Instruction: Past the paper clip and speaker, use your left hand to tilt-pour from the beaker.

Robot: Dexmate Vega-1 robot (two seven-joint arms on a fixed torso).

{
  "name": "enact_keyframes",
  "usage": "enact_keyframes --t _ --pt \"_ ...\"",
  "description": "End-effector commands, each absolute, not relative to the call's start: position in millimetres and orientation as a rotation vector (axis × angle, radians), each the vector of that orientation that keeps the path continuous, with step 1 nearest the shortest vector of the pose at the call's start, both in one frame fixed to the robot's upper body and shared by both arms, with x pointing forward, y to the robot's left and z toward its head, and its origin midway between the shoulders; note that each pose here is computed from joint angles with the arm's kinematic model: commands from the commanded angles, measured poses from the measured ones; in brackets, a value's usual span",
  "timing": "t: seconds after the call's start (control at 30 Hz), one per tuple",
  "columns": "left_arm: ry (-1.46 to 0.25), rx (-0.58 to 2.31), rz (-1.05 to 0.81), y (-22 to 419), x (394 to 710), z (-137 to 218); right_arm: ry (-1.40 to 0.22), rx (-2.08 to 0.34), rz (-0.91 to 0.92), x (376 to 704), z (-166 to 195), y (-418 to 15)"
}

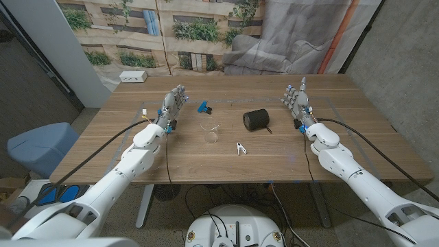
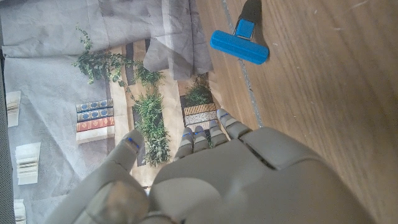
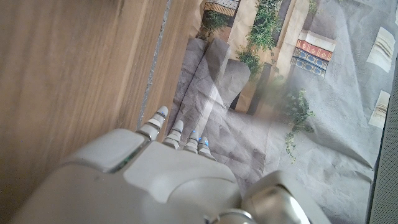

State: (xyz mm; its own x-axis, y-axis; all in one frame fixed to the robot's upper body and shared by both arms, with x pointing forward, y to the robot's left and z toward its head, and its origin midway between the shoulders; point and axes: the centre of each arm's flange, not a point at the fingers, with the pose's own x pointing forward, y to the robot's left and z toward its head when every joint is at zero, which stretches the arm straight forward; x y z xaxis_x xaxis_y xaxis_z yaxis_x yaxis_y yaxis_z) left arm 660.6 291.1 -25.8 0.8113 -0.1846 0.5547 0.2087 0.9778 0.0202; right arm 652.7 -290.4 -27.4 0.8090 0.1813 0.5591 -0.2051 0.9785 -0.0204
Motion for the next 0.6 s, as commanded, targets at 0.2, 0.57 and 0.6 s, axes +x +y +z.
enact_keyframes --t 0.2,0.57,0.6 --pt "-0.598 0.013 -0.203 297.8 656.1 -26.3 -0.593 0.042 0.206 652.8 -27.4 -290.4" --pt "-0.591 0.077 -0.184 316.4 634.0 -31.0 -0.593 0.042 0.207 652.8 -27.4 -290.4" --pt "-0.588 0.087 -0.184 319.0 631.3 -31.3 -0.593 0.042 0.207 652.8 -27.4 -290.4"
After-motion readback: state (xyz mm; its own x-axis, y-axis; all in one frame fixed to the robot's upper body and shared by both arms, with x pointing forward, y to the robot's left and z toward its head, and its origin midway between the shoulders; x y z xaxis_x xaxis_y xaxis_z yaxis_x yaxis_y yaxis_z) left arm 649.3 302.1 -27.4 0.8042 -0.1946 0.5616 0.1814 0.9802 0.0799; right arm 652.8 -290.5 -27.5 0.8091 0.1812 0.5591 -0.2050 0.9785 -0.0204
